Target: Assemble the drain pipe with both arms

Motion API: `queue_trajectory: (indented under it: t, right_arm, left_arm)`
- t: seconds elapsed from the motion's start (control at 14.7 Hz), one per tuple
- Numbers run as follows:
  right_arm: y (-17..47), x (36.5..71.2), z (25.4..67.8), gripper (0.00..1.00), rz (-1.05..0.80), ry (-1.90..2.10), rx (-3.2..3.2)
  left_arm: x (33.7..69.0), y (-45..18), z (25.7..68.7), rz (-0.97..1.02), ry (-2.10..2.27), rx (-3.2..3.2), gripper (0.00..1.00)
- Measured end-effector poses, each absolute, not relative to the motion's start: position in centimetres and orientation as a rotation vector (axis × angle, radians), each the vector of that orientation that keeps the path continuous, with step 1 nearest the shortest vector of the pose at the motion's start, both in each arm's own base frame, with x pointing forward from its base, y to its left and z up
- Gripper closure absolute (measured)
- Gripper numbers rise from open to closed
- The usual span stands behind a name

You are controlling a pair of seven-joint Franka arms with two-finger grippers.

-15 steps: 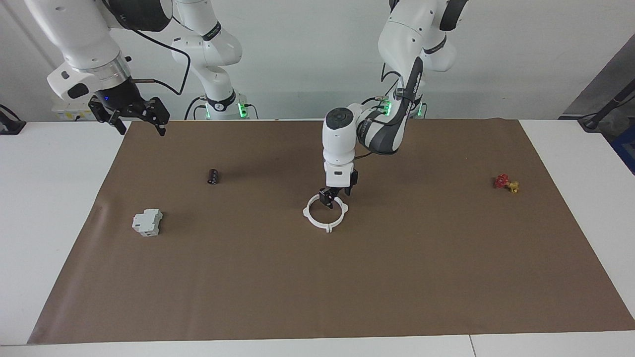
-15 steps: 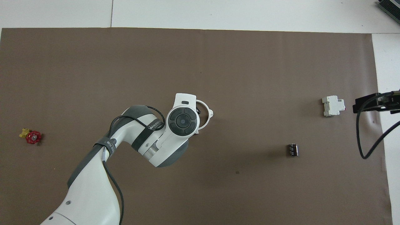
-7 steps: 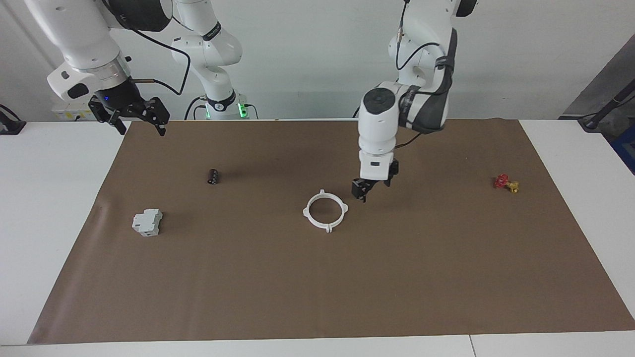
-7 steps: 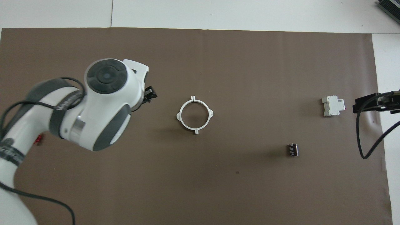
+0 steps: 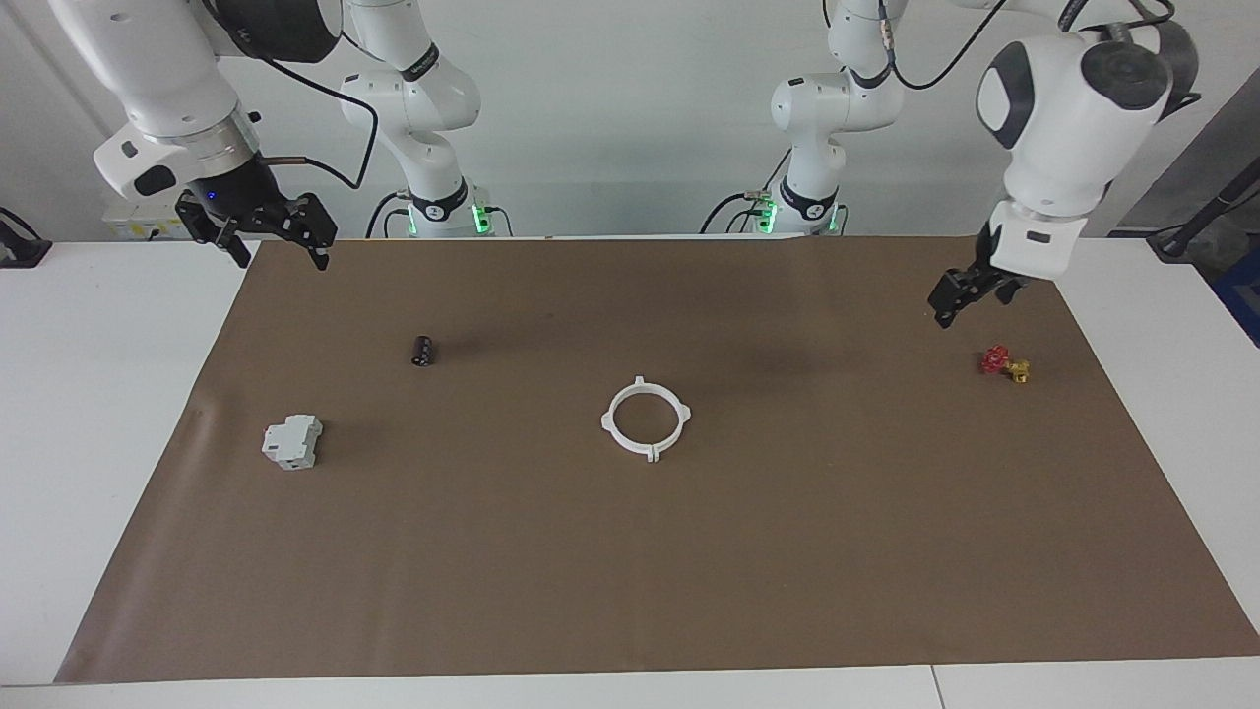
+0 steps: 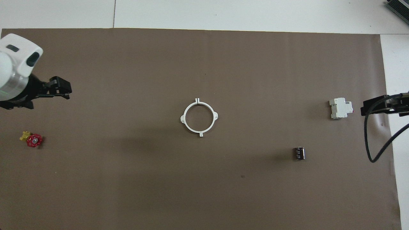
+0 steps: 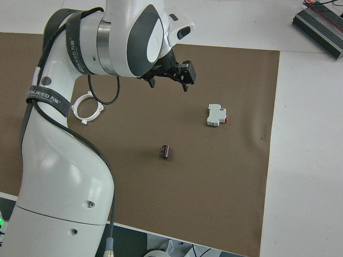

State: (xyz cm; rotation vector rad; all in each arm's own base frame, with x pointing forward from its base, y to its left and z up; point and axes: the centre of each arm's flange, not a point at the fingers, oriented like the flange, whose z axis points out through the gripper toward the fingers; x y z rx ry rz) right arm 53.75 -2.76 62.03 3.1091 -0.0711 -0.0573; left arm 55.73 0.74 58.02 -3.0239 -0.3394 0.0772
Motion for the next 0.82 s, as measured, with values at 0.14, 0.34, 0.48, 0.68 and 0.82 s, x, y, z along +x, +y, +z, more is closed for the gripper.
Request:
queue_trajectory:
  t: [0.14, 0.34, 0.48, 0.68, 0.82]
  right_arm:
    - [-2.8, 53.7, 62.0, 0.0, -0.057, -0.071, 3.109]
    - [-2.8, 53.7, 62.0, 0.0, -0.057, -0.071, 3.109]
    - [-2.8, 53.7, 62.0, 0.0, -0.057, -0.071, 3.109]
    - [-2.8, 53.7, 62.0, 0.0, -0.057, -0.071, 3.109]
    - [-2.8, 53.7, 62.0, 0.0, -0.057, -0.071, 3.109]
  left_arm:
    - [54.0, 1.4, 59.4, 0.134, -0.327, -3.023, 0.0]
    - [52.4, 0.4, 60.3, 0.203, -0.305, -3.013, 0.0]
    - [52.1, -0.2, 59.9, 0.229, -0.289, -3.009, 0.0]
    - [51.7, -0.9, 58.6, 0.272, -0.271, -3.014, 0.0]
    - [51.5, -1.4, 58.1, 0.292, -0.258, -3.03, 0.0]
